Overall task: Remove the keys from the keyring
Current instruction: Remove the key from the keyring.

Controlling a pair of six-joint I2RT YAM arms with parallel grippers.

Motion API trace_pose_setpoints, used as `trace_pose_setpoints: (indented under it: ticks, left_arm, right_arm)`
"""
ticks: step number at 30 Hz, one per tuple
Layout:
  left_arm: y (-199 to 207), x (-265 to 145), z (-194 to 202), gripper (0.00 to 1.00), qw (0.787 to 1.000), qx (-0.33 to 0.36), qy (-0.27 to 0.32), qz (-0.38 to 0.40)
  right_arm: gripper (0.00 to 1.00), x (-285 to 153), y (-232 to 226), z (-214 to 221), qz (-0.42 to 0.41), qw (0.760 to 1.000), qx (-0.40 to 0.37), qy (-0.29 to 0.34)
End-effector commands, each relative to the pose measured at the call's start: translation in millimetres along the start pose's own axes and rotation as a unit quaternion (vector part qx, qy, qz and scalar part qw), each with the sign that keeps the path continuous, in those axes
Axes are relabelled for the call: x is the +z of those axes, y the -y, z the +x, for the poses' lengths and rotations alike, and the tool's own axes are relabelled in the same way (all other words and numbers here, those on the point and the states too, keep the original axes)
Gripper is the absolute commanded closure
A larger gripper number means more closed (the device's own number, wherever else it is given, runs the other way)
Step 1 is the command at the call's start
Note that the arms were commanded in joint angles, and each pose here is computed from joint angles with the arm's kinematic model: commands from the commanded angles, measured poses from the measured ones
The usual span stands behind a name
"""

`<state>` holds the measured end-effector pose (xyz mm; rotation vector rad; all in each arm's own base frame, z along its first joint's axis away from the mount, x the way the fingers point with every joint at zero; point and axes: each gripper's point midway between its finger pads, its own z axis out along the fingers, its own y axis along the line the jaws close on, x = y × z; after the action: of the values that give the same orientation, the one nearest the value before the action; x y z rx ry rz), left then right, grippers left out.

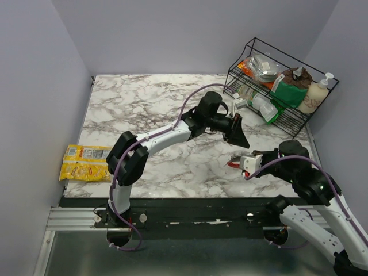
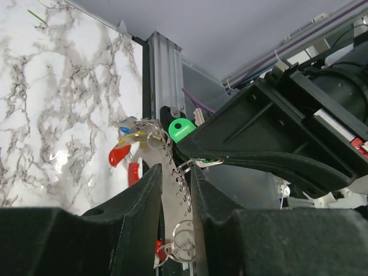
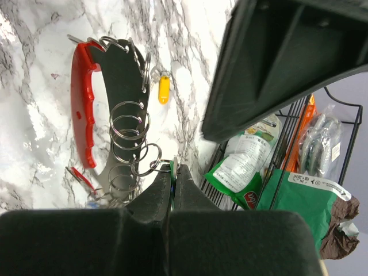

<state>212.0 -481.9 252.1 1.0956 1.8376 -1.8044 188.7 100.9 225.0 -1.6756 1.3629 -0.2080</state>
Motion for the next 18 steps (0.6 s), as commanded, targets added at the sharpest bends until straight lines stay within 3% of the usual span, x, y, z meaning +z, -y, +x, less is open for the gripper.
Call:
trace_pose_setpoints:
  ticks: [1,10,18]
  left_arm:
    - [29.6,11.3,12.0,0.64,0.998,0.039,-0.033,0.028]
    - [38.1,16.0,24.3,0.66,0.996,0.055,-0.051,0.045]
    - [50.0,14.2,28.5,0.81,0.994,0.049,-0.054,0.080]
  right_arm:
    - [0.99,-15.2,15.8,-20.4,0.021,0.999,0.007,0.039]
    - [0.99,-19.2,22.5,-20.8,0.037,0.999,0.008,0.038]
    - [0.99,-22.6,27.2,-23.2,0.046,0.998,0.017,0.043]
